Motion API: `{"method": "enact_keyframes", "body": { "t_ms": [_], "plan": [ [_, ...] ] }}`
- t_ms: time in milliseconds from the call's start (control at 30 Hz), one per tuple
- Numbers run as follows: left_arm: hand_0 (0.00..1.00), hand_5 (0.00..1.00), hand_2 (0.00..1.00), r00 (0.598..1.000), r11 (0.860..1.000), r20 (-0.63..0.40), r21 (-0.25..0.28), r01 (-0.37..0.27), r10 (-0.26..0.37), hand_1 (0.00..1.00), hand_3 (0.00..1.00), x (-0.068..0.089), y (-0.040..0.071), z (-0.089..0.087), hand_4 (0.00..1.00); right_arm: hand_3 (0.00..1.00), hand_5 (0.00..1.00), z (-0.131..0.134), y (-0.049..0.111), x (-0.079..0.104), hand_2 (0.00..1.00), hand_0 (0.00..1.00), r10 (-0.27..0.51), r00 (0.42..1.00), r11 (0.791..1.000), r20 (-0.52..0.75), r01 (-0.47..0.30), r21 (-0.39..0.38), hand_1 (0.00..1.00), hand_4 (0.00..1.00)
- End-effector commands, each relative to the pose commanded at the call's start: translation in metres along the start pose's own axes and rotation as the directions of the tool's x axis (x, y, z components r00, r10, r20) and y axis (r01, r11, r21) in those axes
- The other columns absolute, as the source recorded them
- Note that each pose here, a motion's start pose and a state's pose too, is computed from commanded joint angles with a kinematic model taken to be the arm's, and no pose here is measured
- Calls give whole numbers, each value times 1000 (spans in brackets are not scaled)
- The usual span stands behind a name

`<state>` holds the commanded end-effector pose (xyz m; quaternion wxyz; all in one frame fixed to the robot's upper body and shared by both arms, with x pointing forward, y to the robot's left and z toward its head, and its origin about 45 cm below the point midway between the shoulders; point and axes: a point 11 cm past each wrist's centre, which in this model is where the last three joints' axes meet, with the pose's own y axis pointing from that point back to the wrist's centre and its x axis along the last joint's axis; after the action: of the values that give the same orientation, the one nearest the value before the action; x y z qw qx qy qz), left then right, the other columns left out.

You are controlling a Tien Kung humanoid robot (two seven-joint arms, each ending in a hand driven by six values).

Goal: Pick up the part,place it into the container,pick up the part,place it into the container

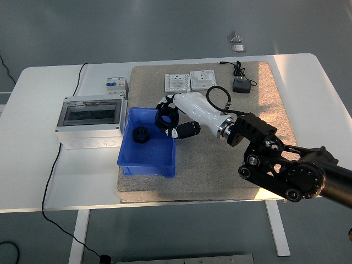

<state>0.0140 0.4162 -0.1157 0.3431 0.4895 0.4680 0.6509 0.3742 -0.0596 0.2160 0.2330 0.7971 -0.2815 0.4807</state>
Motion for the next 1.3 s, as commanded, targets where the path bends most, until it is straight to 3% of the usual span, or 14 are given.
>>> {"method": "enact_keyframes", "body": {
  "t_ms": [167,200,367,400,567,600,767,800,1067,1200,1300],
  "plan": [
    [729,795,746,1000,1000,-4,-3,-1,1,723,808,0,0,0,829,586,2,-10,-5,-17,520,621,-99,992,993,-76,103,52,277,159],
    [730,796,745,1000,1000,-5,-3,-1,1,724,805,0,0,1,829,629,2,-11,-5,-19,611,703,-114,989,992,-90,119,52,526,170],
    [730,796,745,1000,1000,-6,-6,-2,2,724,805,0,0,1,829,629,2,-16,-9,-25,611,703,-149,980,986,-135,158,59,526,170],
    [730,795,744,1000,1000,-6,-7,-3,3,723,805,0,0,1,830,683,2,-16,-9,-25,711,839,-152,979,985,-138,161,59,723,200],
    [730,795,744,1000,1000,-5,-8,-5,5,723,805,0,0,1,830,683,2,-13,-11,-31,711,839,-182,973,982,-141,187,25,723,200],
    [729,795,743,1000,1000,-6,-8,-5,5,723,804,0,0,1,830,714,83,-12,-11,-32,787,925,-189,972,981,-141,193,16,820,402],
    [729,795,743,1000,1000,-6,-9,-6,6,723,804,1,0,1,830,714,83,-9,-11,-35,787,925,-210,967,978,-145,210,-15,820,402],
    [728,794,743,1000,1000,-6,-9,-6,6,722,803,1,0,1,830,750,178,-9,-11,-35,823,998,-212,967,977,-145,211,-18,875,495],
    [729,793,743,1000,1000,-6,-10,-7,7,721,803,1,0,1,830,761,219,-8,-11,-33,833,998,-200,970,980,-138,199,-23,887,525],
    [728,796,741,1000,1000,-4,-10,-8,7,721,802,1,0,1,829,763,247,-5,-8,-23,836,998,-144,986,990,-86,144,-12,891,541],
    [728,796,741,1000,1000,2,-11,-8,8,721,802,0,0,1,829,763,247,3,3,-12,836,998,-48,998,999,37,48,-10,891,541]
  ]
}}
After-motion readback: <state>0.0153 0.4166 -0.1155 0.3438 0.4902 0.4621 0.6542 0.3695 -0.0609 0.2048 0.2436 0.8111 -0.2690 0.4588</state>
